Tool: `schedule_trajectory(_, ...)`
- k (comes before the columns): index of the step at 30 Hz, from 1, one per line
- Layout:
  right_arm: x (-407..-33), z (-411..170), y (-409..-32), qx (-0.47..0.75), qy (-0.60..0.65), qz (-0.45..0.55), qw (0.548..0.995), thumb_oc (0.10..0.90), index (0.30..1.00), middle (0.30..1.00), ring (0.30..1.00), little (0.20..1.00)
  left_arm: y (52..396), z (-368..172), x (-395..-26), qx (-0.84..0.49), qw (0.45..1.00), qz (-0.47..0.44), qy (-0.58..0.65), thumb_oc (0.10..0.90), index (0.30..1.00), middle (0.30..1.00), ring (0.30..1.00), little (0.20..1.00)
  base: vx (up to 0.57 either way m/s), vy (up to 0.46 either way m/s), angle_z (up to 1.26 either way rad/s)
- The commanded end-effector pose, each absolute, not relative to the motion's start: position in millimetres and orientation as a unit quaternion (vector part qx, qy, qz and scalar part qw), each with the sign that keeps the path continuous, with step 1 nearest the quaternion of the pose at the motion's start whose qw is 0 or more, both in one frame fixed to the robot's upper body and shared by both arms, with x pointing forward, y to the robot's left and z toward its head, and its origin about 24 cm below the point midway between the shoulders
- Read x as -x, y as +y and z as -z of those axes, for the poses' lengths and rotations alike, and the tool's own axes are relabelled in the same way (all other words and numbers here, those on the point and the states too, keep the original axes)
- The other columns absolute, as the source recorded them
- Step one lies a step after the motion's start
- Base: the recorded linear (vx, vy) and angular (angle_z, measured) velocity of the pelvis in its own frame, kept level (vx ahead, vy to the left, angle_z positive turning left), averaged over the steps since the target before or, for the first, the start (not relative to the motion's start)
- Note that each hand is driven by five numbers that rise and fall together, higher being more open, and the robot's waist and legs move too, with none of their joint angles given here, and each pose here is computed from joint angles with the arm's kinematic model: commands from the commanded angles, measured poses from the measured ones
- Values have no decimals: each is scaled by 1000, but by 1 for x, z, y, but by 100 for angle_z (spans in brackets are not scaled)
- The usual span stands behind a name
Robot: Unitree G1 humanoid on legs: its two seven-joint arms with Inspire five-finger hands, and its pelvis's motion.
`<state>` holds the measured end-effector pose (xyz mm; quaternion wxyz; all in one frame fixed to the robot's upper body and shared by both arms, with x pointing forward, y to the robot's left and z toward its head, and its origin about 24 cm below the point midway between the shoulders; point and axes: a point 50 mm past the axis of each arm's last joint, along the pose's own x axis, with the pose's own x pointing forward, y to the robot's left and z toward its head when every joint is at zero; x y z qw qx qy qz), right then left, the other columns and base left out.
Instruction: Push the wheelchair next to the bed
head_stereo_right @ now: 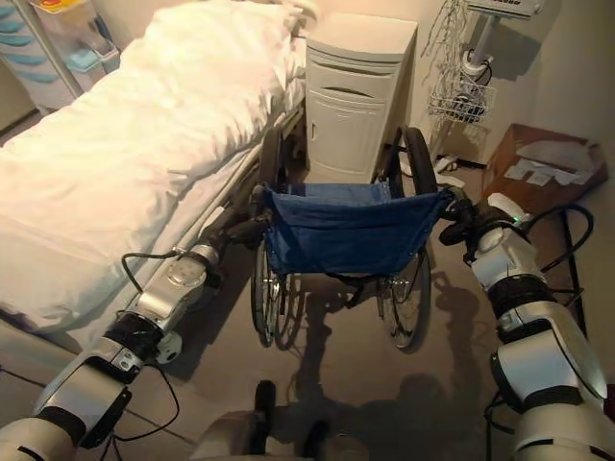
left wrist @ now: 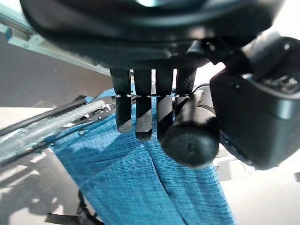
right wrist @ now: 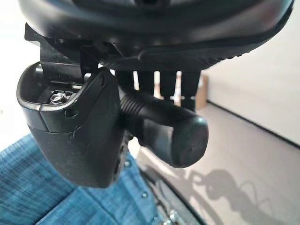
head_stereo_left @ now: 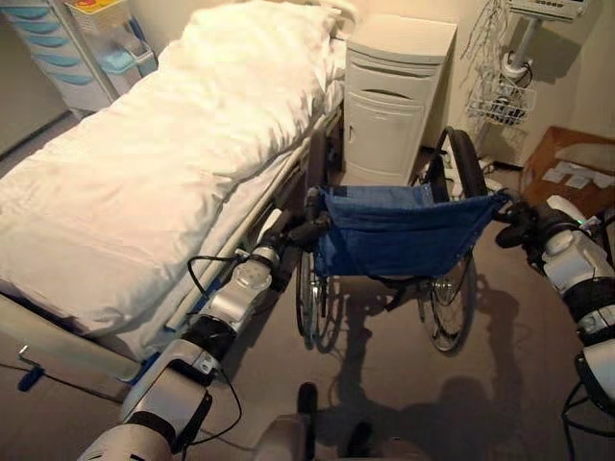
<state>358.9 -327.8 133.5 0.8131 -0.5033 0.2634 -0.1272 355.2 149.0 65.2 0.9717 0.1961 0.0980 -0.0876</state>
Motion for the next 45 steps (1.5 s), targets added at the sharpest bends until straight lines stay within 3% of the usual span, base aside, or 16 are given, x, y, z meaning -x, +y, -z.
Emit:
schedule_trajectory(1, -390, -143, -252, 530, 173, -11, 830, 400, 300, 300, 300, 300, 168, -62, -355, -251, 959, 67, 116, 400, 300, 300, 300, 300, 25, 6, 38)
schedule_trajectory(5, -389, -140, -255, 528, 181, -12, 830, 400, 300, 300, 300, 300, 171, -59, -353, -256, 957, 65, 122, 400, 300, 300, 300, 300, 44, 16, 48)
schedule_trajectory(6, -389, -139, -255, 528, 182, -9, 830, 744, 815, 815, 815, 815, 173, -58, -353, -261, 956, 60, 123, 400, 300, 300, 300, 300, 69, 33, 1)
schedule_trajectory(7, -388, -138, -255, 525, 184, -8, 831, 800, 900, 900, 900, 900, 174, -58, -353, -269, 954, 51, 120, 698, 747, 747, 747, 747, 47, 33, -8)
schedule_trajectory(8, -388, -138, -255, 524, 184, -9, 831, 800, 900, 900, 900, 900, 175, -57, -352, -271, 953, 52, 122, 800, 900, 900, 900, 900, 46, 37, -14)
schedule_trajectory(33, -382, -140, -261, 445, 201, 26, 872, 800, 900, 900, 900, 900, 190, -51, -350, -265, 952, 3, 156, 800, 900, 900, 900, 900, 16, 30, 1)
schedule_trajectory(45, -367, -185, -295, 345, 172, 57, 921, 800, 900, 900, 900, 900, 239, -40, -324, -123, 979, -76, 144, 800, 900, 900, 900, 900, 9, 23, -7)
